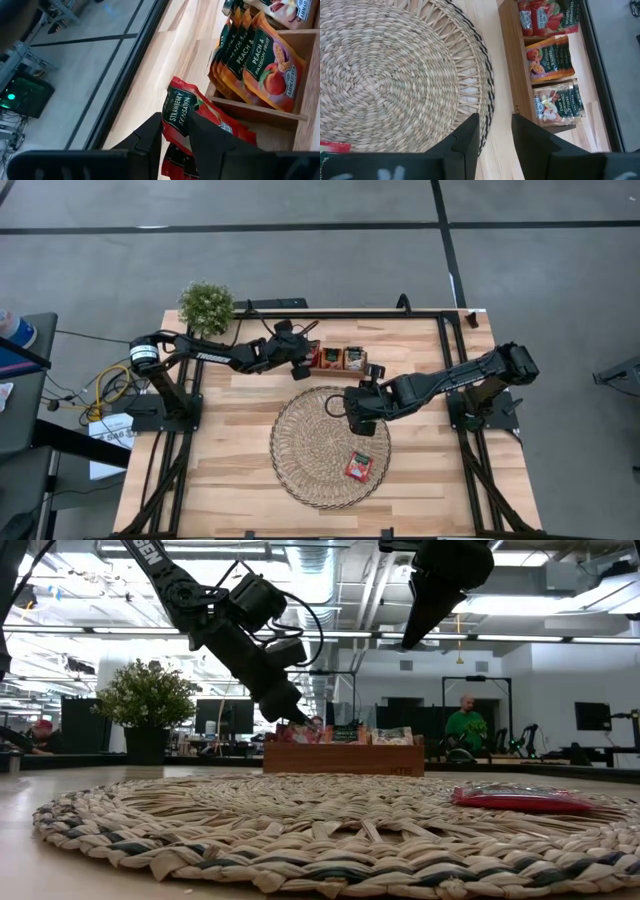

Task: Pick & Place Tea
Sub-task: Put the red tea bag into the left section of the wooden organizer

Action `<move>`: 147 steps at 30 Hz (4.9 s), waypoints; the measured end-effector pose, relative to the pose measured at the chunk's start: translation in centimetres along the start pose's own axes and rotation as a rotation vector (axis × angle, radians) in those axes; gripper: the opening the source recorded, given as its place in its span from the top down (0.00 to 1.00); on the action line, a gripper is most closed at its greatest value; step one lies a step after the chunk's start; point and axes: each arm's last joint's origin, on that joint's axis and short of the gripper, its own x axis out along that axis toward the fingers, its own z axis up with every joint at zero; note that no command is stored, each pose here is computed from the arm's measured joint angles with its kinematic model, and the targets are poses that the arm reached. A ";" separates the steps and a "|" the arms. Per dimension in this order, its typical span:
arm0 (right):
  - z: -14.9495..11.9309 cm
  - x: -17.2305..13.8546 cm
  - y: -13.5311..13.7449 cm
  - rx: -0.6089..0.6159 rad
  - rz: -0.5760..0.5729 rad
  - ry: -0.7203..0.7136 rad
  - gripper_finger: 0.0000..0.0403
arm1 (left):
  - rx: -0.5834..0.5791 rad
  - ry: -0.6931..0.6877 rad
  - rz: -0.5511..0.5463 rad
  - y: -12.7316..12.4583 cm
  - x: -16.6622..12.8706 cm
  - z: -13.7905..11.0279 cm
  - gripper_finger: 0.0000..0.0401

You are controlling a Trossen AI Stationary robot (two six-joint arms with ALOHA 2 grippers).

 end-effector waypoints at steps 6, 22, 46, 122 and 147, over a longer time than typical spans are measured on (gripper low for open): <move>0.0 0.0 0.0 0.000 0.000 0.000 0.73 | 0.083 -0.015 0.022 -0.4 -0.2 0.4 0.78; 0.1 0.2 -0.3 0.009 -0.003 0.004 0.73 | 0.178 0.090 -0.001 -1.6 -0.7 -0.4 0.78; 0.1 0.2 -0.2 0.014 0.021 0.002 0.73 | 0.180 0.098 0.033 -1.5 -0.7 -0.4 0.68; -2.5 5.3 11.5 0.087 0.475 0.296 0.73 | -0.582 -0.086 -0.492 -2.5 -22.9 -8.7 0.55; -2.9 8.6 11.9 0.133 0.417 0.372 0.74 | -0.511 -0.078 -0.486 -2.7 -22.6 -9.3 0.55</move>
